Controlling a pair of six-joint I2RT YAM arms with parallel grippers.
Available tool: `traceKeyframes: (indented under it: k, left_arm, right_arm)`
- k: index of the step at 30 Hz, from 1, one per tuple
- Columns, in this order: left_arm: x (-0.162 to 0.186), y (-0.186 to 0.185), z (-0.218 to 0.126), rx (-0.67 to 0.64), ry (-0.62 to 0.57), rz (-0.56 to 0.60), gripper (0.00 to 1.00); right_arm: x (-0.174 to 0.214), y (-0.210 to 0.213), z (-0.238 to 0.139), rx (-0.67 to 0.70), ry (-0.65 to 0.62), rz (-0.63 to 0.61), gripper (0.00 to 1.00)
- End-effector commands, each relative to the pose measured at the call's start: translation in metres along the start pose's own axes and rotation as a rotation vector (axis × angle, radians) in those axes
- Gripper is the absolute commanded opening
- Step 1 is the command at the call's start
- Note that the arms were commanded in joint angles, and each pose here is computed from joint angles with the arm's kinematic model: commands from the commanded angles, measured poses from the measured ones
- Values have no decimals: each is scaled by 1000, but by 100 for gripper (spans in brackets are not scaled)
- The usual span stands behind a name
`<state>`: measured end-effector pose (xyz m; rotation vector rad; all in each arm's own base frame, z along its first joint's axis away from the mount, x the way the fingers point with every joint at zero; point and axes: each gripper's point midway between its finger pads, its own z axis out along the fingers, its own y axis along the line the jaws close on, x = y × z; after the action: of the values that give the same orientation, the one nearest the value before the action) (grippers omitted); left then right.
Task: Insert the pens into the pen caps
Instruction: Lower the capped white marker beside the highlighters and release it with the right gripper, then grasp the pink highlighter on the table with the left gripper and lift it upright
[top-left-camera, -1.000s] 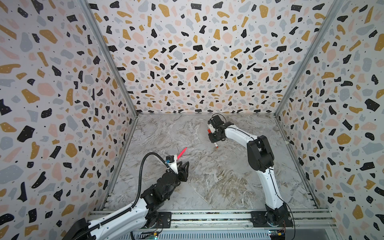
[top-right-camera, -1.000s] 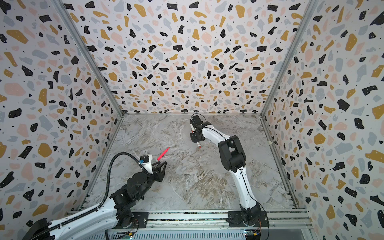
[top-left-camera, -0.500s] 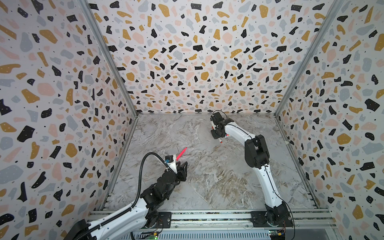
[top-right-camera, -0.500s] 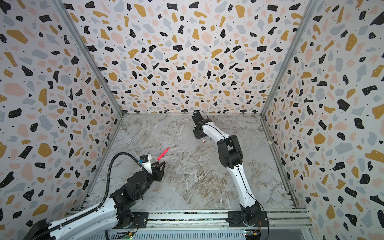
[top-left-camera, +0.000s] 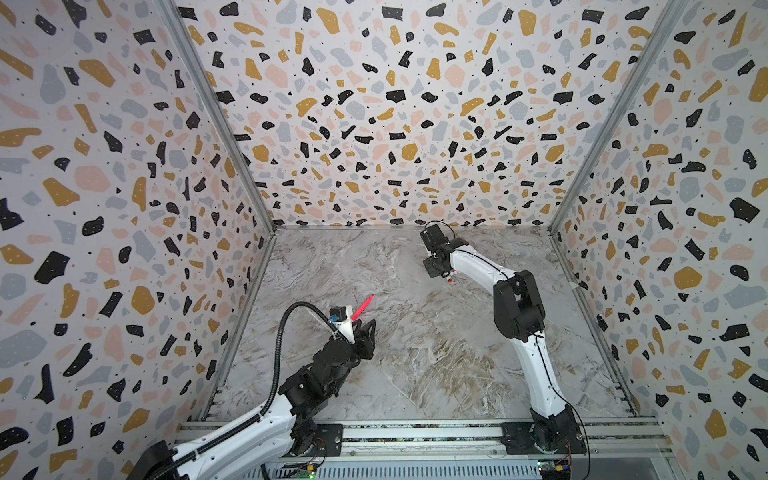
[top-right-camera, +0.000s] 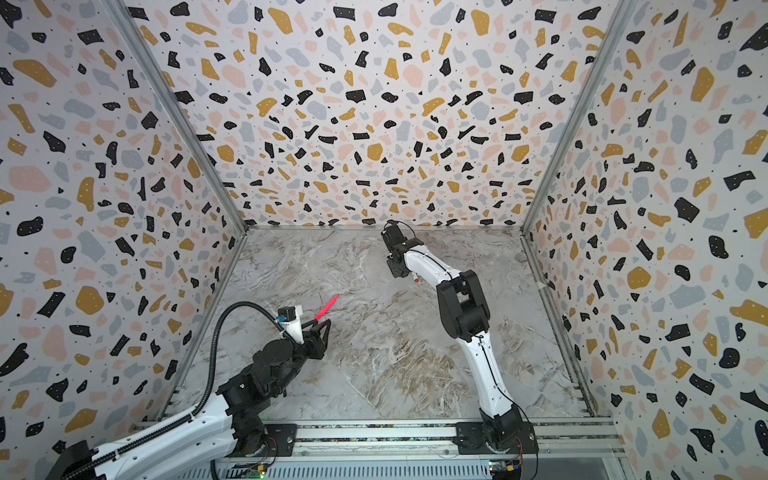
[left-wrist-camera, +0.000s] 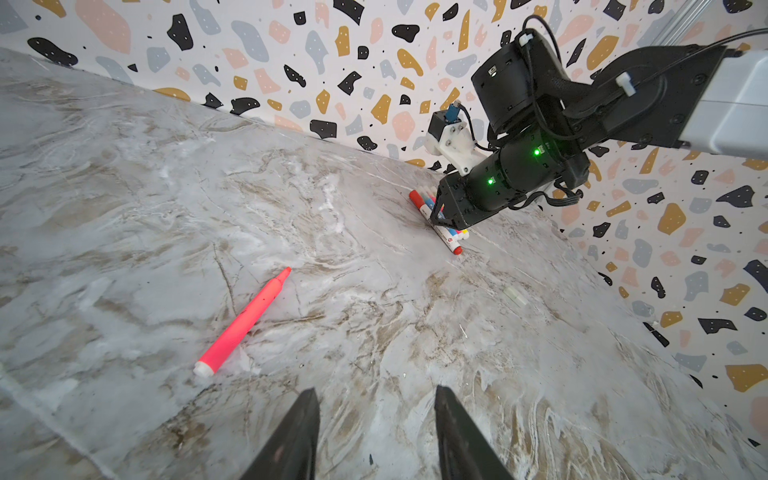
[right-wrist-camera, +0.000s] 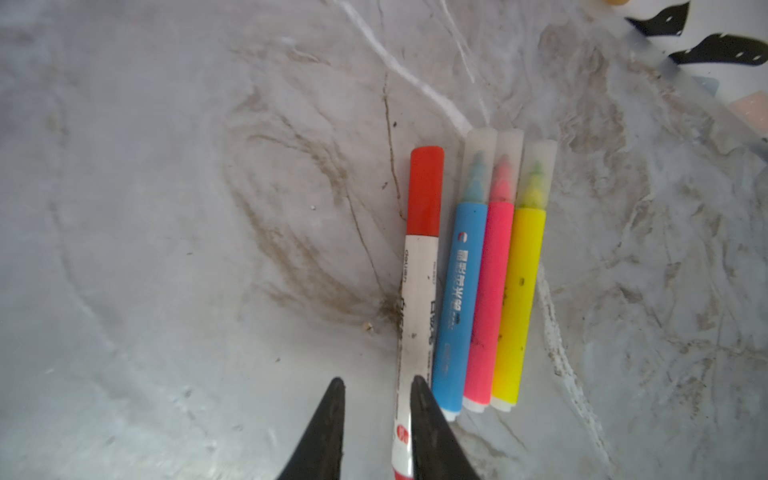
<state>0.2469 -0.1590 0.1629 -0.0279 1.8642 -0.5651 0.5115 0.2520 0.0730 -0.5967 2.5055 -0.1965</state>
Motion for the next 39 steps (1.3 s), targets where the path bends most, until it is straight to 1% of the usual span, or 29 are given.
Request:
traceKeyframes:
  k: [1, 2, 4, 5, 6, 7, 9, 12, 14, 21, 29, 34, 39]
  left_arm:
    - [-17, -5, -2, 0, -36, 9, 46]
    - [-19, -5, -1, -4, -38, 12, 46]
    - [-12, 2, 2, -44, 3, 41, 48]
    - [-12, 8, 4, -81, 17, 51, 50]
    - [-12, 15, 8, -123, 37, 61, 51]
    - [-12, 20, 11, -149, 55, 67, 52]
    - [-9, 30, 23, -177, 106, 66, 53]
    - [-6, 47, 42, -198, 171, 39, 53]
    - [-2, 57, 52, -225, 209, 45, 53]
    - [7, 71, 85, -258, 303, 79, 53]
    - [26, 92, 106, -328, 392, 109, 51]
    - [40, 102, 114, -355, 447, 127, 49]
    - [54, 106, 121, -352, 499, 138, 46]
  right_arm:
    - [-28, -12, -54, 16, -124, 30, 29]
    - [-29, -13, -64, 13, -143, 37, 29]
    - [-28, -13, -81, -4, -179, 44, 33]
    - [-28, -13, -92, -25, -201, 46, 40]
    - [-25, -14, -101, -43, -219, 50, 50]
    - [-23, -15, -109, -63, -233, 53, 57]
    - [-16, -21, -124, -106, -257, 72, 62]
    - [-2, -30, -143, -144, -287, 108, 64]
    - [10, -34, -152, -154, -299, 125, 64]
    - [51, -34, -168, -236, -329, 180, 64]
    - [82, -24, -163, -299, -315, 197, 64]
    - [91, -20, -164, -320, -315, 199, 64]
    - [98, -13, -163, -360, -321, 214, 64]
